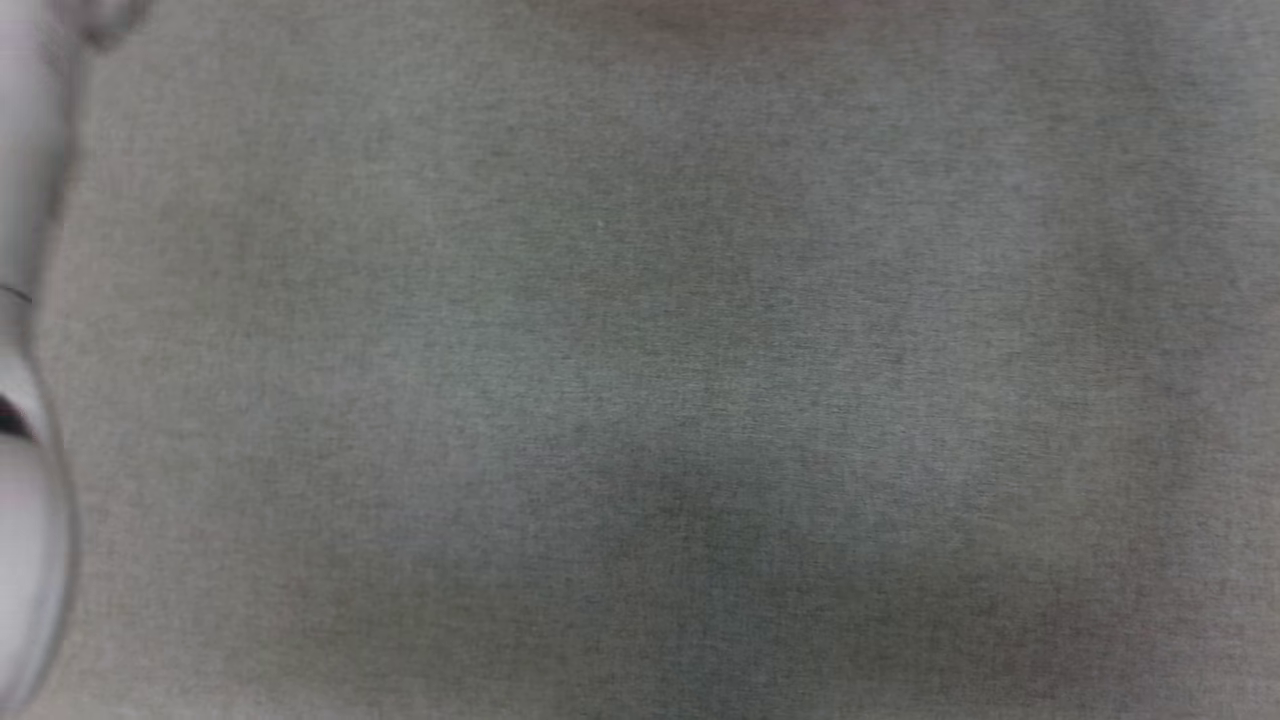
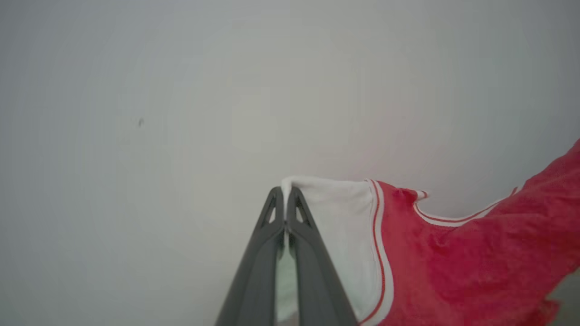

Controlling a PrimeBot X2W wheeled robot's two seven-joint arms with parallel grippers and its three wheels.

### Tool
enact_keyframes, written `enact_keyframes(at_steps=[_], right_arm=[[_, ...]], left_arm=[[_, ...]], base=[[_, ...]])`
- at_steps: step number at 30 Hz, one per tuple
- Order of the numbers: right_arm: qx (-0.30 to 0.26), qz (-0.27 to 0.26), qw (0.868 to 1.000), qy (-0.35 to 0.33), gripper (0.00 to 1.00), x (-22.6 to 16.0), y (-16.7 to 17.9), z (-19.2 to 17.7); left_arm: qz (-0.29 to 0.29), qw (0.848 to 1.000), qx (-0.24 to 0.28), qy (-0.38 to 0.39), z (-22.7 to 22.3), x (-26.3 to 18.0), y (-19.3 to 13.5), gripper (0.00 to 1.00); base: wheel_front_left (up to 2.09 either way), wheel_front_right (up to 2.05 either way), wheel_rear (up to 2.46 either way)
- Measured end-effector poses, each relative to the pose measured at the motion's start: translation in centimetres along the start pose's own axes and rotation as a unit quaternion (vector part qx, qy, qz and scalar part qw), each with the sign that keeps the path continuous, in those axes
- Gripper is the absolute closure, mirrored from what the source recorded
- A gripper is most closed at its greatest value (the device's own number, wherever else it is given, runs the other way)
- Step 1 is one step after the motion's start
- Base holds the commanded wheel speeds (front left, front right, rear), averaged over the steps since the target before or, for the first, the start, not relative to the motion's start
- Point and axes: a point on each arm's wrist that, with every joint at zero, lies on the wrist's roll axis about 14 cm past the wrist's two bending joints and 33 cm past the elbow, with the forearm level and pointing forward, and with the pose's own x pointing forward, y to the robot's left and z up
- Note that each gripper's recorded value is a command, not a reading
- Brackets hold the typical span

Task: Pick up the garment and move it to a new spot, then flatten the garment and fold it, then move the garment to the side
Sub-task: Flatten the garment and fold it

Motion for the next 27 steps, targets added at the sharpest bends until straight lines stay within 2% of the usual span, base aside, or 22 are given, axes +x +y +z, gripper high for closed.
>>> enact_keyframes(at_steps=[7, 10, 16, 24, 27], right_arm=[[0.064, 0.041, 0.994, 0.084, 1.00, -3.8, 4.9, -5.9], [0.097, 0.048, 0.990, 0.095, 1.00, -5.5, 5.9, -6.0], [0.123, 0.084, 0.983, 0.108, 1.00, -10.1, 7.8, -5.4], [0.134, 0.120, 0.973, 0.141, 1.00, -17.4, 7.9, -4.6], [0.144, 0.131, 0.968, 0.158, 1.00, -20.3, 8.0, -4.4]], left_arm=[[-0.008, 0.996, -0.003, 0.087, -6.9, -4.5, -0.4, 1.00], [-0.013, 0.993, -0.030, 0.111, -8.3, -6.8, -1.1, 1.00], [-0.037, 0.985, -0.062, 0.156, -10.0, -12.0, -2.2, 1.00], [-0.079, 0.971, -0.064, 0.215, -11.5, -20.8, -2.4, 1.00], [-0.093, 0.960, -0.068, 0.254, -12.7, -24.7, -2.8, 1.00]], base=[[0.00, 0.00, 0.00], [0.00, 0.00, 0.00], [0.00, 0.00, 0.00], [0.00, 0.00, 0.00], [0.00, 0.00, 0.00]])
